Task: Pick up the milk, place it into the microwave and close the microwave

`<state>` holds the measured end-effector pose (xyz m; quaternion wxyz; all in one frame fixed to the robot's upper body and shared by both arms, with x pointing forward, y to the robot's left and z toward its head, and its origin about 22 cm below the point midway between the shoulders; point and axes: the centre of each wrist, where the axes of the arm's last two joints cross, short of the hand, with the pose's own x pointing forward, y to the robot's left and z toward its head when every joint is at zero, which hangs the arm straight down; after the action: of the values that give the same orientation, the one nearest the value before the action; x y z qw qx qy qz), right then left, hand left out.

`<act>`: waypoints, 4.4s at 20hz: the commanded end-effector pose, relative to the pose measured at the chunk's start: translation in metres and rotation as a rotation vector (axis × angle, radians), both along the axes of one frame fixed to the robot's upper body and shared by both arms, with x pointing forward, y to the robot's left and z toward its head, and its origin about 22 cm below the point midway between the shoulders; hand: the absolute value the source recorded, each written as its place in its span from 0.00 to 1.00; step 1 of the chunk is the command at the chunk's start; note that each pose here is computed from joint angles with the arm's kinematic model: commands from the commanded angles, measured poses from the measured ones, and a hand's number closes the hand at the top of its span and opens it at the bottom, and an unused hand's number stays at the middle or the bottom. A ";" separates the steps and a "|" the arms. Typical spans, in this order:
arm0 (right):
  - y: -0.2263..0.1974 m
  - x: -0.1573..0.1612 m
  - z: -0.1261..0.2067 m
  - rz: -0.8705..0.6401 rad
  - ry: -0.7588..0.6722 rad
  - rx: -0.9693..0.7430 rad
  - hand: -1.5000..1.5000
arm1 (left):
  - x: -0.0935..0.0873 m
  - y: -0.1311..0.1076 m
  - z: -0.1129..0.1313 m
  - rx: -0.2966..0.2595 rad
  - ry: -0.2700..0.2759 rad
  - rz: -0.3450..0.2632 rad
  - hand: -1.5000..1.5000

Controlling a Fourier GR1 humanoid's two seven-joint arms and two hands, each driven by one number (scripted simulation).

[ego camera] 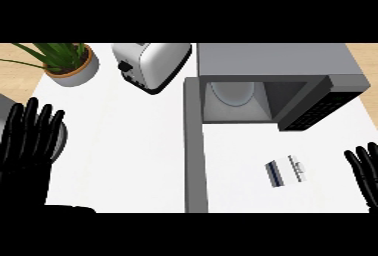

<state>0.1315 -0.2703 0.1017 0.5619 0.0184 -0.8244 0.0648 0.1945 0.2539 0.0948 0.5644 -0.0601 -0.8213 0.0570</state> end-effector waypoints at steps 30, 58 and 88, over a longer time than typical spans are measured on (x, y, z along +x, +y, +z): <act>-0.026 0.014 -0.178 -0.219 0.177 0.002 0.00 | -0.092 0.012 -0.067 -0.038 0.029 -0.012 0.00; -0.063 0.040 -0.277 -0.157 0.121 -0.026 0.00 | -0.111 0.029 -0.060 -0.025 0.020 -0.004 0.00; -0.042 0.113 -0.253 -0.280 -0.036 -0.020 1.00 | -0.124 0.019 -0.071 -0.063 0.018 -0.016 0.00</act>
<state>0.2420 -0.3023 -0.1565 0.6082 -0.1239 -0.7841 0.0031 0.0793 0.2726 0.0237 0.5693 -0.0806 -0.8148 0.0746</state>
